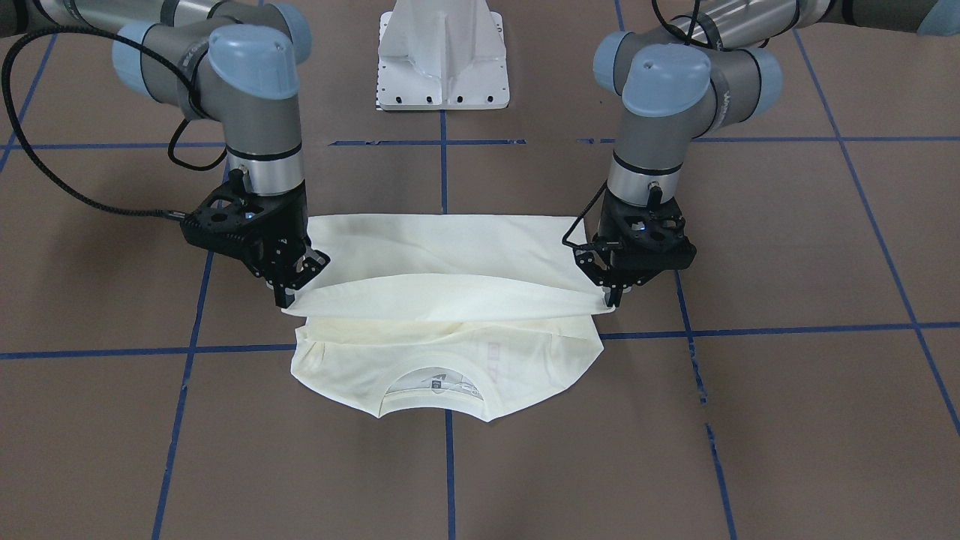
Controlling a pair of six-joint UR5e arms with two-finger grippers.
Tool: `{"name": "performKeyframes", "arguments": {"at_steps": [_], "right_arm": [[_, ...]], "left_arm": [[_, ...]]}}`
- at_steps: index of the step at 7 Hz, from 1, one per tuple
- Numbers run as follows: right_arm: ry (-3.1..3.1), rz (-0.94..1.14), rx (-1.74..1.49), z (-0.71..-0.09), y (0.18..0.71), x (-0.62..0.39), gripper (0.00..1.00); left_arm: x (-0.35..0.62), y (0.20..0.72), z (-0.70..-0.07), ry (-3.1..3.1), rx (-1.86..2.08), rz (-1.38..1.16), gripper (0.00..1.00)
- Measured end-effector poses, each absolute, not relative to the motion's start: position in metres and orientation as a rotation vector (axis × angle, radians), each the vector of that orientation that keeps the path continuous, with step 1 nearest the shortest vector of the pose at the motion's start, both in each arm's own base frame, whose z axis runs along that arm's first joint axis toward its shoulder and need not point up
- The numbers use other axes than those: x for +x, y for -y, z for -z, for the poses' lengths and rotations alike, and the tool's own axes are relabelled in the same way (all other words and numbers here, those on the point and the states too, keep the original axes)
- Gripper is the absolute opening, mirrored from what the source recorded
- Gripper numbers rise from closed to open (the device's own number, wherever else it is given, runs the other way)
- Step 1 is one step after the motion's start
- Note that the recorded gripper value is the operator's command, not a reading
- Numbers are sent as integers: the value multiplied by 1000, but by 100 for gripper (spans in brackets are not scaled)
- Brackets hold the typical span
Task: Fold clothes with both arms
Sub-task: 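Release the hem and raise both grippers above the folded shirt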
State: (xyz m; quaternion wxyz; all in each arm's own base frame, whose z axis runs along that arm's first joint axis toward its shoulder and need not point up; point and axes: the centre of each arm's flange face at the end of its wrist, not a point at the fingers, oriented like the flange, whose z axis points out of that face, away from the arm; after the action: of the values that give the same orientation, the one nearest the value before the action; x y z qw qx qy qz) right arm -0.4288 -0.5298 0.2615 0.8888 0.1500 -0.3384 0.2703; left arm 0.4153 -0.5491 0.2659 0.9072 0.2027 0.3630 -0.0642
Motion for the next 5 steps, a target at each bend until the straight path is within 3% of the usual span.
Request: {"name": "performKeyframes", "arguments": {"at_steps": [3, 4, 5], "right_arm": [[668, -565, 308, -299, 561, -446, 0], [666, -565, 308, -306, 564, -451, 42], [665, -566, 308, -310, 567, -454, 99]], "left_arm": [[449, 589, -297, -708, 430, 141, 0], [459, 597, -308, -706, 430, 140, 0], [464, 599, -314, -704, 428, 138, 71]]}}
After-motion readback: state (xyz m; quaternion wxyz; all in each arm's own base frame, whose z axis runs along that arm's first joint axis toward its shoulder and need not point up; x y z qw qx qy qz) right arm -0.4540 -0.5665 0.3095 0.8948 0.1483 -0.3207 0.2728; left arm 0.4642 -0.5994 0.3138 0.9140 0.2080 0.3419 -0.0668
